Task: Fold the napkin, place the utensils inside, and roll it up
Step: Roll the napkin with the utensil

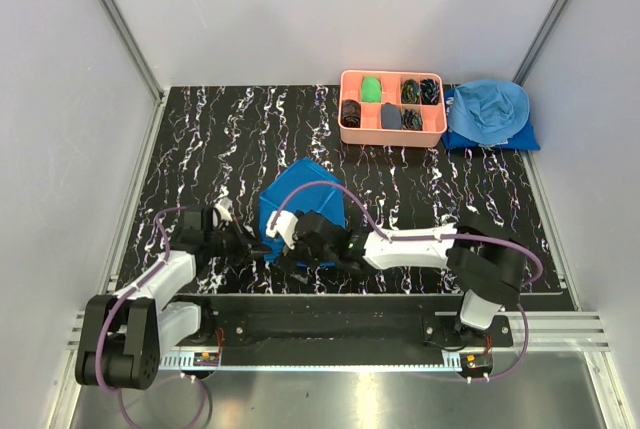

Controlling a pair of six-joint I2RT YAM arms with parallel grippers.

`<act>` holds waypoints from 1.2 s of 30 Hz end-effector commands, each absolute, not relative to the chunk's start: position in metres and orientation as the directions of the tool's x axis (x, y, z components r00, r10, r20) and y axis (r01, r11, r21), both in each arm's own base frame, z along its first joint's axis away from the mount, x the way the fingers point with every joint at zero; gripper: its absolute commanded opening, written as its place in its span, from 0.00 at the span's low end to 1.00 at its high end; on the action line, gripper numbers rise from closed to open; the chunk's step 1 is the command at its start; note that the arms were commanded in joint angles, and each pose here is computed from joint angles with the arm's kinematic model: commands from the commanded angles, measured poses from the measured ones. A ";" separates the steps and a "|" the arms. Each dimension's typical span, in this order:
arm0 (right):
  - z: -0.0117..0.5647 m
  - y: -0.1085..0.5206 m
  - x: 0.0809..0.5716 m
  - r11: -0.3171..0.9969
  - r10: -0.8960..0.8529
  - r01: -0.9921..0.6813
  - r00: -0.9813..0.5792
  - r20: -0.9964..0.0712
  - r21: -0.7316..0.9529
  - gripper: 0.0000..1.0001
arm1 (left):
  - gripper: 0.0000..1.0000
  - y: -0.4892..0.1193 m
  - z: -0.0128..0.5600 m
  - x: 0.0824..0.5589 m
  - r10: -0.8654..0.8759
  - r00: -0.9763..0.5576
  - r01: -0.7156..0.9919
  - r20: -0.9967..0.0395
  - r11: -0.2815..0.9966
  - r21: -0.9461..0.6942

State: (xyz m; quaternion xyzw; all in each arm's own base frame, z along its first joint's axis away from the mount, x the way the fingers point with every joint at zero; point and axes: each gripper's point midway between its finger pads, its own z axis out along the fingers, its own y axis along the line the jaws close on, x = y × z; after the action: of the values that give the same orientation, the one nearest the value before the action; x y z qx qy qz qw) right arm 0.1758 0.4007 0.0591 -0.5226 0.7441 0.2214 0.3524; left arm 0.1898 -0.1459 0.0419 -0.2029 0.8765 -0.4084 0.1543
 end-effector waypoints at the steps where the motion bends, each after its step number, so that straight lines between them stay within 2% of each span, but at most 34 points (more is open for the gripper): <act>1: 0.078 0.412 0.215 0.477 -0.553 -0.851 -0.097 -0.828 -0.219 0.99 | 0.00 -0.151 0.061 0.196 -0.450 -0.886 -0.174 -0.114 0.550 -0.817; 11: 0.049 0.417 0.187 0.385 -0.625 -0.876 -0.015 -0.780 -0.291 0.97 | 0.00 -0.149 0.061 0.198 -0.461 -0.883 -0.195 -0.085 0.526 -0.828; 19: 0.048 0.413 0.180 0.411 -0.613 -0.874 -0.053 -0.789 -0.260 0.97 | 0.00 -0.147 0.062 0.200 -0.469 -0.880 -0.201 -0.079 0.516 -0.833; 26: 0.025 0.398 0.205 0.515 -0.668 -0.778 -0.101 -0.737 -0.360 0.90 | 0.00 -0.146 0.064 0.201 -0.471 -0.879 -0.198 -0.080 0.510 -0.837; 29: 0.021 0.390 0.210 0.529 -0.685 -0.751 -0.104 -0.721 -0.394 0.78 | 0.00 -0.147 0.065 0.201 -0.466 -0.881 -0.189 -0.081 0.502 -0.844; 30: 0.022 0.389 0.211 0.528 -0.688 -0.749 -0.101 -0.719 -0.400 0.66 | 0.00 -0.148 0.065 0.201 -0.465 -0.882 -0.190 -0.077 0.501 -0.844; 31: 0.021 0.387 0.210 0.521 -0.693 -0.752 -0.096 -0.715 -0.404 0.59 | 0.00 -0.148 0.066 0.201 -0.462 -0.883 -0.183 -0.080 0.497 -0.848; 34: 0.022 0.387 0.207 0.488 -0.701 -0.770 -0.065 -0.710 -0.411 0.44 | 0.00 -0.149 0.066 0.201 -0.460 -0.885 -0.183 -0.076 0.492 -0.851; 36: 0.024 0.389 0.204 0.458 -0.707 -0.788 -0.041 -0.706 -0.413 0.40 | 0.00 -0.149 0.065 0.201 -0.457 -0.886 -0.184 -0.072 0.491 -0.852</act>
State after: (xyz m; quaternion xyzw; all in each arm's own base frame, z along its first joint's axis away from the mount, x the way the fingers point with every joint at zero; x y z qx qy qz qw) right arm 0.2046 0.3964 0.0262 -0.4988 0.7315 0.0642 0.4604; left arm 0.1889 -0.1448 0.0469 -0.2148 0.8621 -0.4407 0.1282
